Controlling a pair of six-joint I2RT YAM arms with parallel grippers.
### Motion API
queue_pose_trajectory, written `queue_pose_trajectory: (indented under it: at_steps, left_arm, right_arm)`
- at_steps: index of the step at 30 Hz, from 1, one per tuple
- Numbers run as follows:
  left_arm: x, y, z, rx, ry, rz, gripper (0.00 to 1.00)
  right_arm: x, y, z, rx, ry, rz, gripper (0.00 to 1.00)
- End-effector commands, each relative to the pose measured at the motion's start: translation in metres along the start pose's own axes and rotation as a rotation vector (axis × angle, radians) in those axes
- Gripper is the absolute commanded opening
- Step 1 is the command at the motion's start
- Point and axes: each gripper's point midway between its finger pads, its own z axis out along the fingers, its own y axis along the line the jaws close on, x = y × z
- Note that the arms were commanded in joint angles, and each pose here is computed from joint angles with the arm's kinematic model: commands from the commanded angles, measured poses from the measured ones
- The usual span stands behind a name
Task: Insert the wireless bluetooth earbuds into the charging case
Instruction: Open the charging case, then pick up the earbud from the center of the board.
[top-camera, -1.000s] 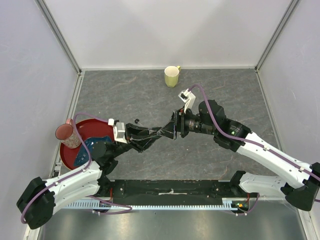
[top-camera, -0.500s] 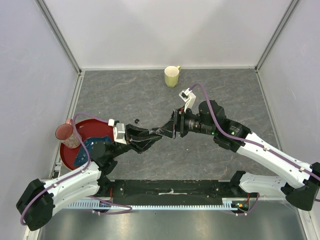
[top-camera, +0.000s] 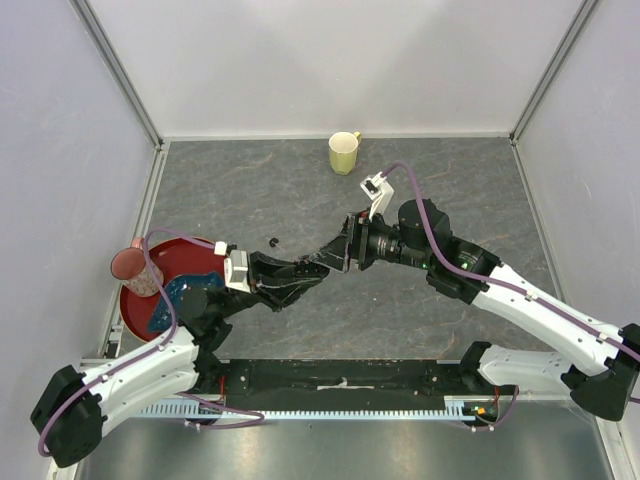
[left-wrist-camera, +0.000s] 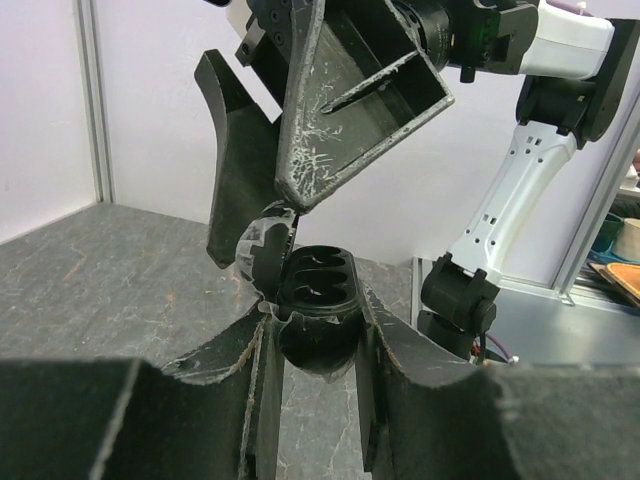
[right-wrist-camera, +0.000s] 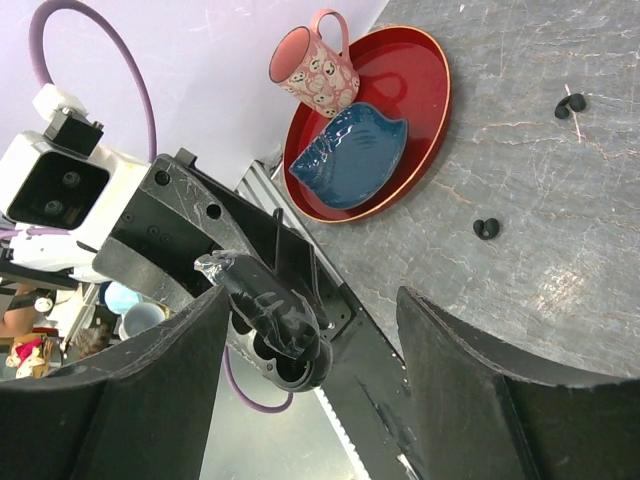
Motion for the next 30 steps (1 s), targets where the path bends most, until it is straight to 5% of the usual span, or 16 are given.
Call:
queue_pose_trajectory:
  at_steps: [1, 18, 30]
  left_arm:
    - [-0.013, -0.009, 0.0, 0.039, -0.04, 0.041, 0.02]
    - [0.003, -0.005, -0.016, -0.015, 0.013, 0.029, 0.02]
    - [-0.025, -0.007, -0.028, -0.081, -0.027, 0.081, 0.02]
  right_arm:
    - [-0.016, 0.006, 0.002, -0.008, -0.052, 0.002, 0.75]
    - [-0.044, 0.006, -0.006, -0.019, -0.159, 0.074, 0.77]
    - [-0.034, -0.101, 0.014, 0.239, -0.137, 0.25, 0.7]
